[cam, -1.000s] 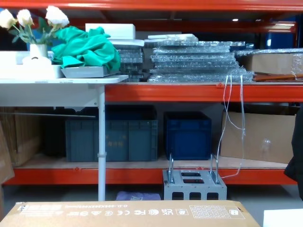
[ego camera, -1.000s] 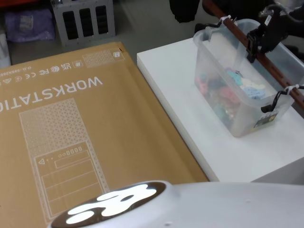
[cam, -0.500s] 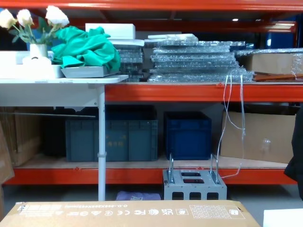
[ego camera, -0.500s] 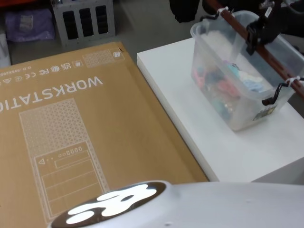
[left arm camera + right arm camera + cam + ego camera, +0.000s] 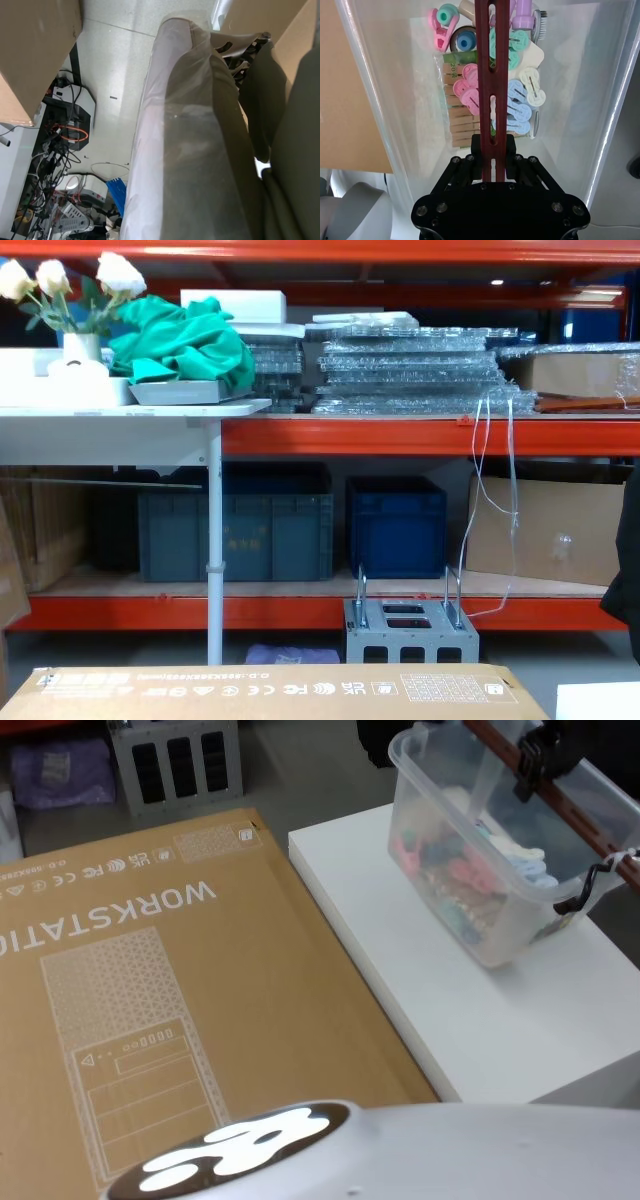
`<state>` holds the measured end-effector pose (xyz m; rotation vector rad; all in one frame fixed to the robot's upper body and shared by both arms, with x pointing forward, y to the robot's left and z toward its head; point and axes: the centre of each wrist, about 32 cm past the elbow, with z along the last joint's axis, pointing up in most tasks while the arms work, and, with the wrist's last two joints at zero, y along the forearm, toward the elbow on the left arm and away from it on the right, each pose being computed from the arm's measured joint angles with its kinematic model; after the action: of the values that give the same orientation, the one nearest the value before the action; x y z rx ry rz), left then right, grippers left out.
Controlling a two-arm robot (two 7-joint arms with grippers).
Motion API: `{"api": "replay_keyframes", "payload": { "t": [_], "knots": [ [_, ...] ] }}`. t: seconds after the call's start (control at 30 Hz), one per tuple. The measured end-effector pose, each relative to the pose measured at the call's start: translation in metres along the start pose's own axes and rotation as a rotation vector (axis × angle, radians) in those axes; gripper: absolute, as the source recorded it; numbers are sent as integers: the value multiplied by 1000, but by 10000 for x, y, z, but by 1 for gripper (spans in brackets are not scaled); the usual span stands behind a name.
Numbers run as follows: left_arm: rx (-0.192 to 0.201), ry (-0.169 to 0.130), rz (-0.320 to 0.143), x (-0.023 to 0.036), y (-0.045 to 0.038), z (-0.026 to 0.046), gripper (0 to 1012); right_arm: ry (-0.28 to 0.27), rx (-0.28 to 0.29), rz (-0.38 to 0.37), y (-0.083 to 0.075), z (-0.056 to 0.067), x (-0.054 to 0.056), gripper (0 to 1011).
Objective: Use one hand to grasp the basket and place it at the designated location.
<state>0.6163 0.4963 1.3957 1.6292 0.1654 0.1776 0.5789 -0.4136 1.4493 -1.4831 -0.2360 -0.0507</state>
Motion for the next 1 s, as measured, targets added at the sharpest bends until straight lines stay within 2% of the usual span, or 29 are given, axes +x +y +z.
{"api": "replay_keyframes", "payload": {
  "t": [0.2,0.5,0.73,1.0],
  "knots": [
    [0,0,0,0,1,0,0,-25,-2,-7,-36,43,2,234],
    [0,0,0,0,0,0,0,-152,-34,-11,-53,255,15,234],
    [0,0,0,0,1,0,0,-215,-40,-7,-74,353,40,234],
    [0,0,0,0,0,-1,0,-328,-47,-9,-96,591,68,234]
  ]
}}
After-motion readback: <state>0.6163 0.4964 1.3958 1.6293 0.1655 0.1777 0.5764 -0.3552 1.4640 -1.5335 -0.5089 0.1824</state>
